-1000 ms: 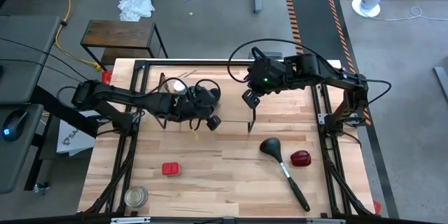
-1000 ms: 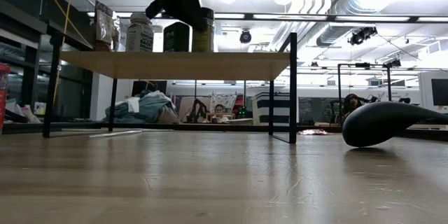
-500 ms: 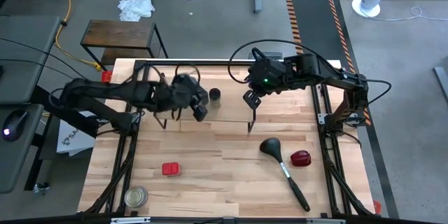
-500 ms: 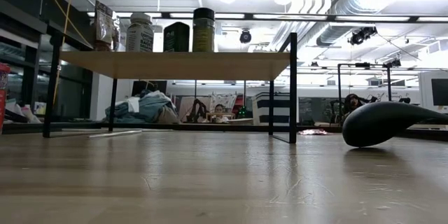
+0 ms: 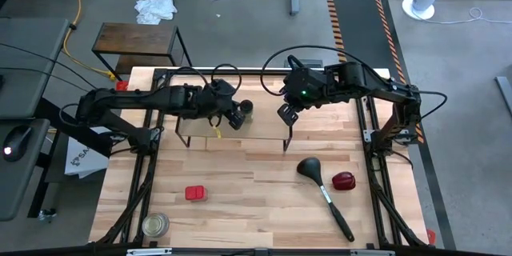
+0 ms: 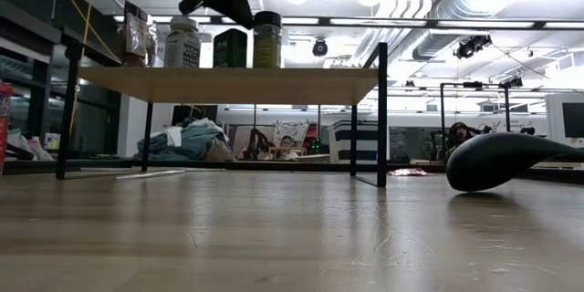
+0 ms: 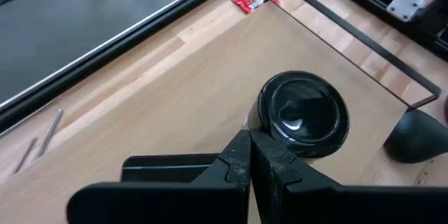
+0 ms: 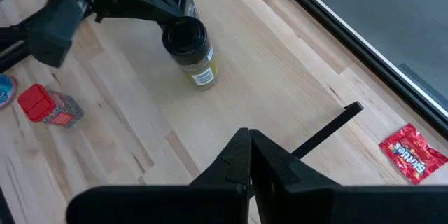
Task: Shelf spices
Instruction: Adjust the black seasoning bottle, then put the red seasoning can on the shelf
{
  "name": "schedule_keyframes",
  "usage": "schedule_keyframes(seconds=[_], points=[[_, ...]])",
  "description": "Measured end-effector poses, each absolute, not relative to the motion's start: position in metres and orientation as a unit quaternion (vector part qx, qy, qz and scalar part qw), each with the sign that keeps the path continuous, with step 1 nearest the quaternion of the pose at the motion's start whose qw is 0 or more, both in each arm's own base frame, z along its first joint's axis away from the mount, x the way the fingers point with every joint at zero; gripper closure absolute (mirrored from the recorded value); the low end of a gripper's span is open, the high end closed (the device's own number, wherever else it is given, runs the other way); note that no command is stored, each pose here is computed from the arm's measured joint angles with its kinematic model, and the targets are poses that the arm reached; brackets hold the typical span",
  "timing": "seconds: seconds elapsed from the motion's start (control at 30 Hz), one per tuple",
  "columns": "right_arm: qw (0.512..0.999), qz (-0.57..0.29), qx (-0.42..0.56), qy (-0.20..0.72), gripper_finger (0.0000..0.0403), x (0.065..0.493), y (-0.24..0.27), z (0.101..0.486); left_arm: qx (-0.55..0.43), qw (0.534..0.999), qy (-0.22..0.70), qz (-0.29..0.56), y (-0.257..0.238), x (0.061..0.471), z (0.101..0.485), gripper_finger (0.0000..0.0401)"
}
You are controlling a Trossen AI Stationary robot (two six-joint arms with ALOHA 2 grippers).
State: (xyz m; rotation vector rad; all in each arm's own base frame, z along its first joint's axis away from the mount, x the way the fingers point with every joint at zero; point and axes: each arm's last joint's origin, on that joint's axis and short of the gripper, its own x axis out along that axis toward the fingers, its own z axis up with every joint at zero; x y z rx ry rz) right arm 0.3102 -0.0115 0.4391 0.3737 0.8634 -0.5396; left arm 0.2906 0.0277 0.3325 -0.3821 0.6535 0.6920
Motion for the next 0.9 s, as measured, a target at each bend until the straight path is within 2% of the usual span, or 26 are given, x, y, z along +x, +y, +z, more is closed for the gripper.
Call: schedule_keyframes(seconds=[0.3, 0.67, 0.8, 0.9], points=[[0.858, -0.256, 0.179, 0.408, 0.0403, 0.311, -0.011, 0.439, -0.206, 0.882, 0.293, 0.306, 0.027, 0.307, 0.328, 0.0401], [0.857, -0.257, 0.182, 0.408, 0.0403, 0.311, -0.011, 0.439, -0.248, 0.883, 0.292, 0.269, 0.023, 0.341, 0.301, 0.0401], [0.857, -0.257, 0.181, 0.408, 0.0403, 0.311, -0.011, 0.439, -0.235, 0.888, 0.290, 0.268, 0.022, 0.333, 0.311, 0.0401], [0.858, -0.256, 0.174, 0.409, 0.0403, 0.311, -0.012, 0.439, -0.216, 0.890, 0.301, 0.267, 0.021, 0.310, 0.330, 0.0401]])
